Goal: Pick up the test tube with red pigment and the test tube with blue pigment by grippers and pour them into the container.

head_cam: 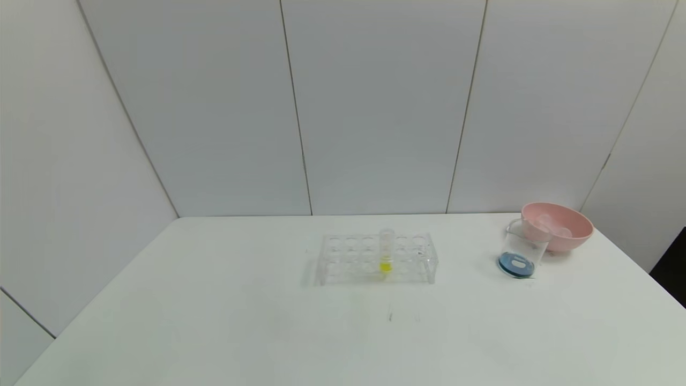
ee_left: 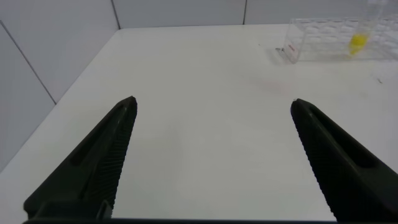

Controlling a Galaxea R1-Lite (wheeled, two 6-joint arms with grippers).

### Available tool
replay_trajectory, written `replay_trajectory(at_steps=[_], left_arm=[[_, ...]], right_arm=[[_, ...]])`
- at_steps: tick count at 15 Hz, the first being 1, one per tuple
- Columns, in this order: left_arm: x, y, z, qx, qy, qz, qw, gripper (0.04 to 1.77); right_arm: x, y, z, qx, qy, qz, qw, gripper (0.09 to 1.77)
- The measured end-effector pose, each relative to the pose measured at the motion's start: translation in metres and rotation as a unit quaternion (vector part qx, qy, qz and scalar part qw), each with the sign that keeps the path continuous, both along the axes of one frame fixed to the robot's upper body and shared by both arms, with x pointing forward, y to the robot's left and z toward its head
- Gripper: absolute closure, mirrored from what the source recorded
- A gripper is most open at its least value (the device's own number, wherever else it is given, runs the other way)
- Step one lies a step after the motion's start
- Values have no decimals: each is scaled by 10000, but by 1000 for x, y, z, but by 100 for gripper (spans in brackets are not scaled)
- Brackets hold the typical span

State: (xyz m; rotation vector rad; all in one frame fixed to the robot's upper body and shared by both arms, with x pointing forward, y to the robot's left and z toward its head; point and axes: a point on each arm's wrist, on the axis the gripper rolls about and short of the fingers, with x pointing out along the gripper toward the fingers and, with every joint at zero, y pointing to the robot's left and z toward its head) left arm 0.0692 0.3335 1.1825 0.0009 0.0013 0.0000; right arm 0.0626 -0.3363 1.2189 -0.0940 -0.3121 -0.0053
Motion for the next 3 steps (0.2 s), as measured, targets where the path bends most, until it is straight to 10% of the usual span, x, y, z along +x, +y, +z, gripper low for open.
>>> replay_trajectory(at_steps=[3], left_arm=[[0, 0, 0, -2, -2, 0, 10000, 5]], right_arm=[[6, 0, -37, 187, 1644, 35, 9862, 16]])
